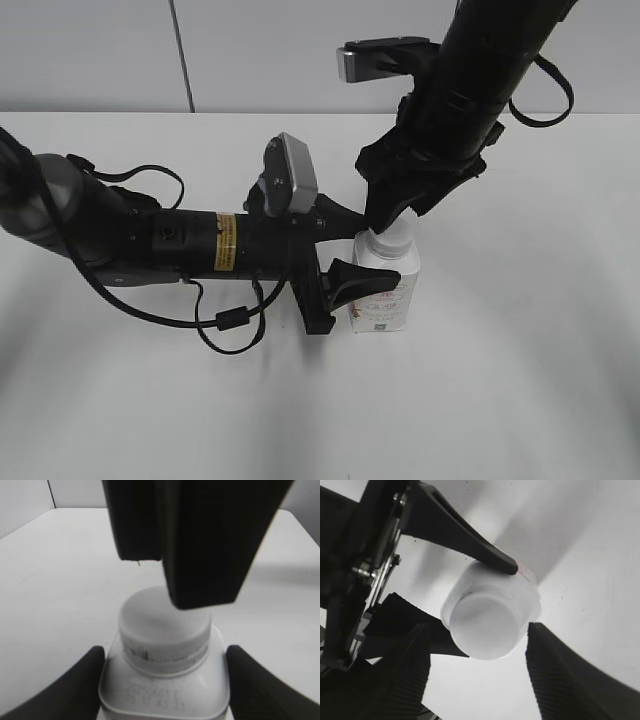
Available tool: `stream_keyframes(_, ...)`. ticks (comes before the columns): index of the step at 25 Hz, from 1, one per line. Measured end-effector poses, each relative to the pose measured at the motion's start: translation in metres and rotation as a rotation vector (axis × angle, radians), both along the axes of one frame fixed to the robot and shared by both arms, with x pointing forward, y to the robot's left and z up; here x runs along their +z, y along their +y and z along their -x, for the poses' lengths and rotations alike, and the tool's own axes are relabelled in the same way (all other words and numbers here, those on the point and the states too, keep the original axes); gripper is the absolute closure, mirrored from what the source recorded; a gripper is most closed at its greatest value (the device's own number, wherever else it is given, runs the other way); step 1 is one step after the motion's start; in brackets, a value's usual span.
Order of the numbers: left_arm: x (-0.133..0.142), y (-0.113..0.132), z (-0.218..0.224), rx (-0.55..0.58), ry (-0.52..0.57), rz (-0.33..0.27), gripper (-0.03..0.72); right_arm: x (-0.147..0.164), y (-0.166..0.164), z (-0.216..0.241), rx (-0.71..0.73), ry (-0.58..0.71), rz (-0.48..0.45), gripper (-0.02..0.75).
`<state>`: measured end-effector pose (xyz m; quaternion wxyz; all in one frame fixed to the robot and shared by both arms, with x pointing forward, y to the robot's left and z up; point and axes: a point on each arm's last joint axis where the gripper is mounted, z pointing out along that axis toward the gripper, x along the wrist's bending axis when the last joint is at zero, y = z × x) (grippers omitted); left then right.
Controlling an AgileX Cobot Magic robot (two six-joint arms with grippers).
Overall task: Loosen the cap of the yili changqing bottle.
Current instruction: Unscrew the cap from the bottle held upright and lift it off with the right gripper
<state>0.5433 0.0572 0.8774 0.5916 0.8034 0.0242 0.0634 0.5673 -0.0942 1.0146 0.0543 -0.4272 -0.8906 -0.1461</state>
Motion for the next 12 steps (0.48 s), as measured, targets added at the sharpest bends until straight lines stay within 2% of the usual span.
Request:
stream_keyframes(5, 0.0, 0.0, 0.0, 0.0, 0.0, 0.0, 0.245, 0.0, 0.003, 0.0, 0.052, -0.03, -0.003, 0.257)
stream_keyframes(12, 0.0, 0.0, 0.0, 0.001, 0.001, 0.0, 0.246, -0.012, 0.012, 0.0, 0.096, -0.039, 0.037, 0.257)
